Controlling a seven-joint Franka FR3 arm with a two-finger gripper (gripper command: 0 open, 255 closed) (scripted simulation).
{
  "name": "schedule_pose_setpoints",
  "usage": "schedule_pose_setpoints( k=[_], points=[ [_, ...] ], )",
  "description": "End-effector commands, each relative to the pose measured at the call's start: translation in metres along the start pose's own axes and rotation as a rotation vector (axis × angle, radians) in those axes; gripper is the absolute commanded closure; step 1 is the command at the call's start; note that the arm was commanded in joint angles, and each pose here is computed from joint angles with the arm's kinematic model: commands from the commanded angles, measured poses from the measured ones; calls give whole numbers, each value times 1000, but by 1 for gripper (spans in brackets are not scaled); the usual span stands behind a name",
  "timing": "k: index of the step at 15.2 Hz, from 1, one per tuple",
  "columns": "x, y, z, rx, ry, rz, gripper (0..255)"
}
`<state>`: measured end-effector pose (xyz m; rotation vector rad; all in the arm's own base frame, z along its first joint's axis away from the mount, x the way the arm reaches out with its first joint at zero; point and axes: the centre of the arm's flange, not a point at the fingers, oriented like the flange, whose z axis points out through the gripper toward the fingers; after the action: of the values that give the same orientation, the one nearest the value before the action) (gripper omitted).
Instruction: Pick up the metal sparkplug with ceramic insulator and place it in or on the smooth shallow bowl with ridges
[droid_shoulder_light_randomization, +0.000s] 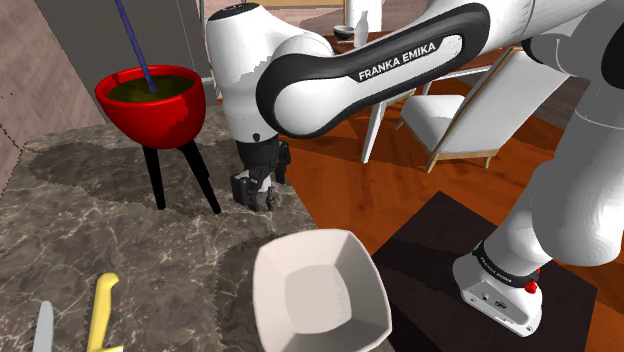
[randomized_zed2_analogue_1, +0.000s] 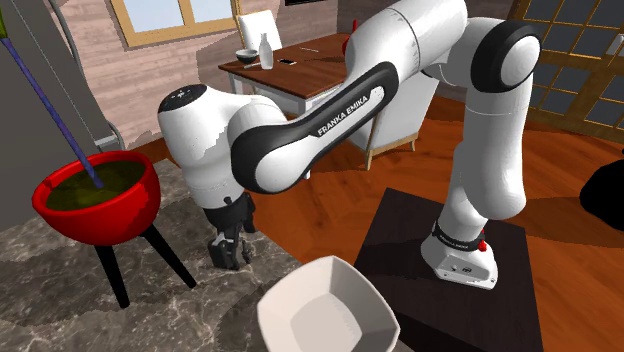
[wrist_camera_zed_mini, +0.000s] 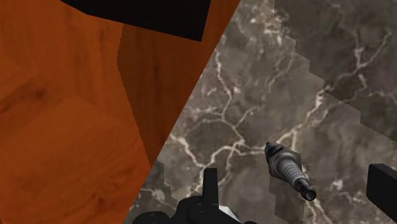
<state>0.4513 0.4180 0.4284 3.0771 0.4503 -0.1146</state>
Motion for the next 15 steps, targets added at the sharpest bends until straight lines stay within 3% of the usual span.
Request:
schedule_pose_setpoints(
  k=[1, 5, 6, 15],
  points=[
    [0, 0, 1, 0, 0, 0, 0],
    [0, 0, 1, 0, 0, 0, 0],
    [0, 0, 1, 0, 0, 0, 255],
    [0, 0, 1, 0, 0, 0, 255]
  ],
)
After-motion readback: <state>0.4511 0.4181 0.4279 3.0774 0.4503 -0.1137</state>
